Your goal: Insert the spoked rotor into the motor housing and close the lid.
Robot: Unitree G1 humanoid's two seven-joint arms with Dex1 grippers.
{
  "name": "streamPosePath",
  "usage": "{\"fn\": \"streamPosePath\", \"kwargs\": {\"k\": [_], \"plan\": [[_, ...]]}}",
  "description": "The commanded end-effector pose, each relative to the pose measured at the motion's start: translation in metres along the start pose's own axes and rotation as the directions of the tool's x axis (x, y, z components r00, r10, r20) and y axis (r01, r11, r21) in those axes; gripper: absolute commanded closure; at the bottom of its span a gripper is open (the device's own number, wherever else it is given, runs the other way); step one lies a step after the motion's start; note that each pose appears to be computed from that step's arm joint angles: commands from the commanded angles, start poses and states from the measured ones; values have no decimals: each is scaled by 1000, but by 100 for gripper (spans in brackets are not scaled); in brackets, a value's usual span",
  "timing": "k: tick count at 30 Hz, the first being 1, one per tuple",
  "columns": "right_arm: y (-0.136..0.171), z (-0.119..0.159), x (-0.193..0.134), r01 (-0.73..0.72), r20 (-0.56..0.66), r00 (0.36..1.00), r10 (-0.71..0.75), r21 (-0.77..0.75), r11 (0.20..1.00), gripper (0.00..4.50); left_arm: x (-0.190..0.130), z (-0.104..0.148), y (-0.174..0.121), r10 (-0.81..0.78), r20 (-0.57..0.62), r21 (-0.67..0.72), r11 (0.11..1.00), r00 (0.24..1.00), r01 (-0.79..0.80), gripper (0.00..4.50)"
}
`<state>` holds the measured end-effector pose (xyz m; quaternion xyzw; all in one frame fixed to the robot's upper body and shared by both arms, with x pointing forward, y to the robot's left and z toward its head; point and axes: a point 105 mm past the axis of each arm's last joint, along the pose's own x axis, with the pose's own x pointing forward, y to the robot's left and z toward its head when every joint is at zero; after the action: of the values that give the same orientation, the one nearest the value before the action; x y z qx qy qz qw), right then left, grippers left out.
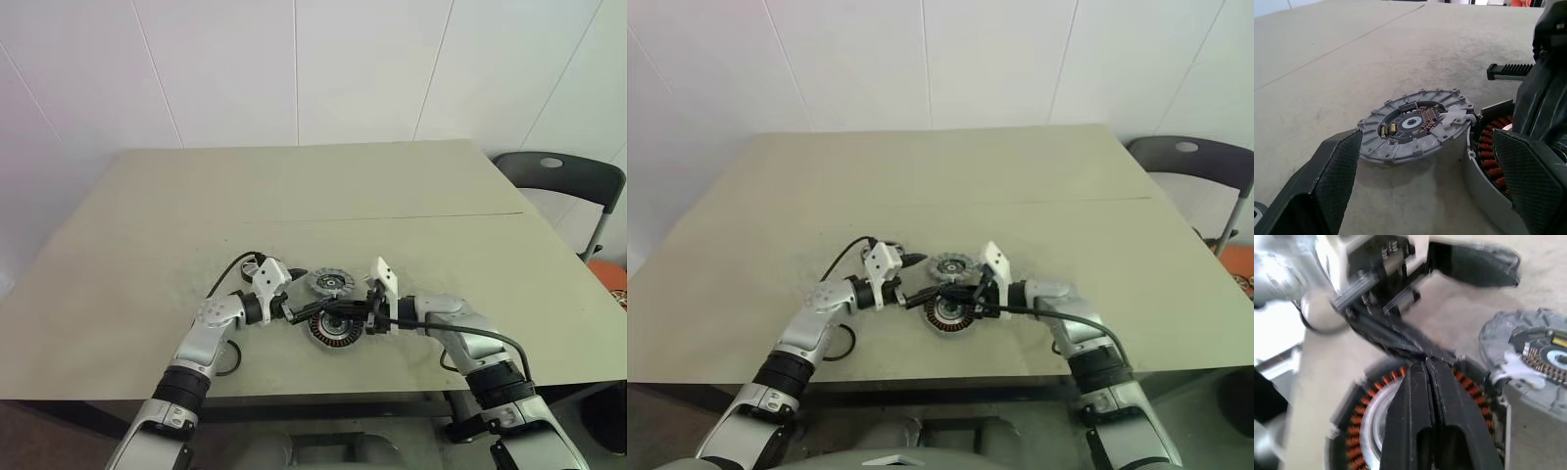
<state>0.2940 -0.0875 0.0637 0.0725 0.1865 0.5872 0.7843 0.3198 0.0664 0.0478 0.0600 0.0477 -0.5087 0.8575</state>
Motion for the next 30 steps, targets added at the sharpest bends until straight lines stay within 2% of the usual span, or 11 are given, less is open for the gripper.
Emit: {"fn": "streamPosePath", "kwargs": {"k": [1,4,9,14,17,21,25,27,30], "plan": [[12,29,-7,-70,99,992,74,-40,997,445,1,18,1,-17,56,36,999,998,15,0],[16,35,-14,-92,120,988,96,-42,995,445,-4,21,3,-9,82,9,1000,997,8,0],[10,39,-24,-50,102,993,57,-74,996,445,-18,27,6,25,132,-75,997,991,-15,0],[6,36,-39,-13,64,998,20,-104,995,445,-42,4,-12,17,63,-233,973,998,-2,0],[5,42,-47,-2,71,997,10,-117,993,445,-54,-7,-18,69,42,-370,928,997,-49,0],[15,48,-56,-37,44,998,44,-156,987,445,-62,-19,-12,197,2,-549,820,980,-164,0],[13,32,-63,-30,-71,997,16,-197,980,445,-54,-4,16,369,55,-697,679,928,-229,0],[11,30,-65,-21,-77,997,6,-203,979,445,-49,0,26,414,56,-747,621,908,-237,0],[9,33,-63,-6,-63,998,-8,-215,976,445,-37,-7,34,435,-9,-805,531,901,-264,0]]}}
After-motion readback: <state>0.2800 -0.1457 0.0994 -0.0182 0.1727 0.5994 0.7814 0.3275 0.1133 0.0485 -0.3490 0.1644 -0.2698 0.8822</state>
